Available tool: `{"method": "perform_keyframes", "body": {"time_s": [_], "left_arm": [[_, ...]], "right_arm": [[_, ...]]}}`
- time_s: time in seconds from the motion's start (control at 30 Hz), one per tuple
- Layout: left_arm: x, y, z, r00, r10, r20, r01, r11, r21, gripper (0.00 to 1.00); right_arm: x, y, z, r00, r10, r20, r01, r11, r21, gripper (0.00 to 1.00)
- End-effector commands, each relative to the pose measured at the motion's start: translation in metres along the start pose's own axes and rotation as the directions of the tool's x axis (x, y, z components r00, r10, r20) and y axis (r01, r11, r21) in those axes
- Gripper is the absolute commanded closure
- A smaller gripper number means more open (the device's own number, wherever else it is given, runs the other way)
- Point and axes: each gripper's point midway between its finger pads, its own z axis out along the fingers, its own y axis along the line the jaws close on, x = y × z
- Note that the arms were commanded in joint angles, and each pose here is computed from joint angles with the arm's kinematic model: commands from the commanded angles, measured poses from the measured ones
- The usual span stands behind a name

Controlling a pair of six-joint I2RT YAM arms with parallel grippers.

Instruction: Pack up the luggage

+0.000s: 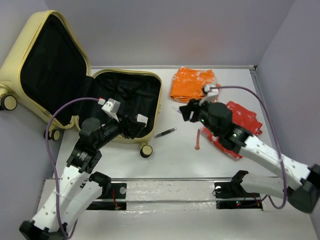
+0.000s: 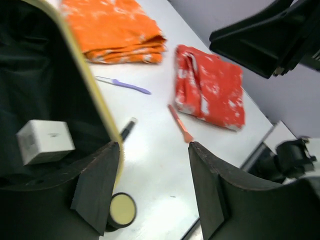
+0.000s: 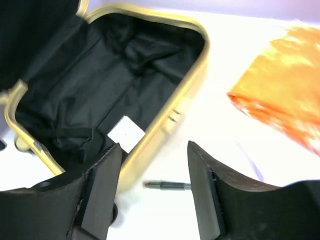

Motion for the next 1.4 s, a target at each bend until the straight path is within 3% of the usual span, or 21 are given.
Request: {"method": "perform_keyframes", "body": {"time_s": [0.0,0.1,0.13,0.23,0.33,0.43,0.63,0.9,1.0,1.2,1.37], "left_arm": [[-0.011,-0.055,0.026,0.999,0.034,-0.010,-0.034,0.997,0.067,0.33],[0.027,-0.070,0.056,0.983,0.131,-0.129,-0.141,0.987,-0.077,0.35],[0.047,-0.048,0.072,0.964,0.182,-0.193,-0.224,0.948,-0.224,0.37],[0.071,-0.045,0.094,0.909,0.268,-0.320,-0.357,0.895,-0.266,0.40],[0.121,-0.020,0.123,0.811,0.337,-0.478,-0.505,0.816,-0.282,0.43],[0.146,-0.010,0.139,0.759,0.360,-0.542,-0.562,0.784,-0.265,0.43],[0.162,0.003,0.167,0.736,0.355,-0.577,-0.580,0.770,-0.265,0.41],[0.179,0.033,0.180,0.689,0.348,-0.635,-0.602,0.764,-0.234,0.32],[0.190,0.040,0.186,0.674,0.339,-0.657,-0.583,0.789,-0.192,0.32],[0.206,0.047,0.190,0.661,0.321,-0.678,-0.565,0.808,-0.168,0.41],[0.226,0.054,0.186,0.644,0.301,-0.703,-0.556,0.816,-0.159,0.57]], "right_arm": [[0.086,-0.094,-0.060,0.982,0.186,-0.037,-0.166,0.935,0.313,0.43],[0.110,-0.118,-0.102,0.962,0.271,-0.022,-0.242,0.891,0.385,0.47],[0.102,-0.120,-0.114,0.953,0.302,0.025,-0.288,0.879,0.380,0.47],[0.116,-0.130,-0.132,0.947,0.321,0.007,-0.295,0.860,0.416,0.47],[0.125,-0.133,-0.143,0.941,0.337,-0.013,-0.300,0.853,0.426,0.47],[0.130,-0.131,-0.148,0.938,0.345,-0.034,-0.301,0.859,0.415,0.47],[0.134,-0.123,-0.146,0.934,0.350,-0.068,-0.300,0.875,0.379,0.47],[0.152,-0.115,-0.132,0.935,0.315,-0.164,-0.243,0.903,0.353,0.38],[0.155,-0.113,-0.126,0.934,0.310,-0.176,-0.235,0.907,0.351,0.35],[0.181,-0.107,-0.110,0.910,0.325,-0.259,-0.227,0.910,0.346,0.35],[0.194,-0.114,-0.098,0.905,0.326,-0.272,-0.204,0.896,0.394,0.37]]}}
